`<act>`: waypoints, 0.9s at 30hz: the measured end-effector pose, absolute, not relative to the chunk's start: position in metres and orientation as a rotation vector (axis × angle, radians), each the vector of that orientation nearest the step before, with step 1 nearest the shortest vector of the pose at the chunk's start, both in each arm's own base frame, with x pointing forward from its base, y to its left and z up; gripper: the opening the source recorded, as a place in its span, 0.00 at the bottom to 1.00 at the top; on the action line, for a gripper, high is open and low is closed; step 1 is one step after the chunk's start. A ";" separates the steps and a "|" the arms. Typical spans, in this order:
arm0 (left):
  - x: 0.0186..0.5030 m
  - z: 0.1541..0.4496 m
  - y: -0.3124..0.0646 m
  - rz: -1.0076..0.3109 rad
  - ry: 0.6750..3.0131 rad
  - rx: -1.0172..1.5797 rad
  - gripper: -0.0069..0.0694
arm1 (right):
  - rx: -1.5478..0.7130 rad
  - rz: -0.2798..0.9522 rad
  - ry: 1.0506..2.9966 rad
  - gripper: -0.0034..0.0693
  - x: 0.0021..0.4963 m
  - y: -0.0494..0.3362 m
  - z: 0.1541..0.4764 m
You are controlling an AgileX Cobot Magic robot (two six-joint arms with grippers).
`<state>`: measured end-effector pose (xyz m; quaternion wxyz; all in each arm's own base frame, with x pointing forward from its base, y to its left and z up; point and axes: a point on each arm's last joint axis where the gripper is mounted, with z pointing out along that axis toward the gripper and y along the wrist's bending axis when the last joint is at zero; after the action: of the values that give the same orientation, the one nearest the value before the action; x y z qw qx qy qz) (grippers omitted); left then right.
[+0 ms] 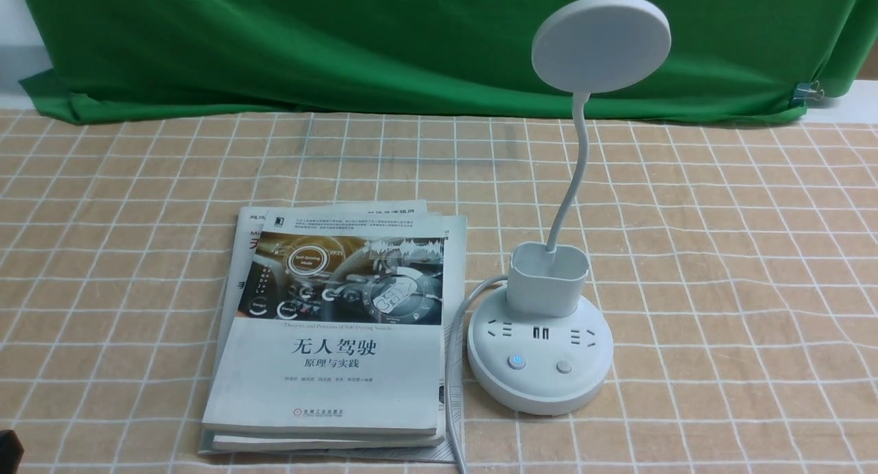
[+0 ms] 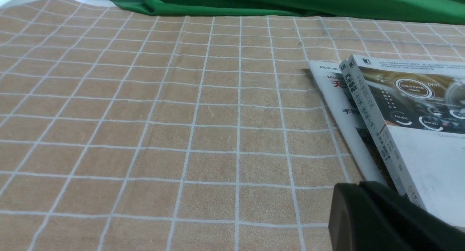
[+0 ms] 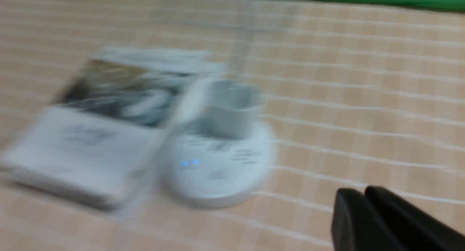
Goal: Turn off the desk lamp on the light coffee tablecloth by hand.
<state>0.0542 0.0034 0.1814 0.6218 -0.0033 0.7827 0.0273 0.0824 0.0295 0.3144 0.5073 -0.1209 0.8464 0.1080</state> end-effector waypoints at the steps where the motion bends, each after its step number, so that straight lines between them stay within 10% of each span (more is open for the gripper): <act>1: 0.054 0.181 0.003 0.063 1.798 -0.007 0.10 | -0.280 0.208 2.023 0.09 0.082 0.025 0.305; 14: 0.054 0.181 0.003 0.063 1.798 -0.007 0.10 | -0.141 -0.024 1.759 0.08 0.060 0.005 0.199; 27: 0.054 0.181 0.003 0.063 1.798 -0.007 0.10 | -0.124 -0.002 1.719 0.08 0.056 0.005 0.190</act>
<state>0.0542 0.0034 0.1814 0.6218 -0.0031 0.7827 0.0276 0.0557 0.0050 0.1902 0.6512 -0.0546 0.7569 -0.0010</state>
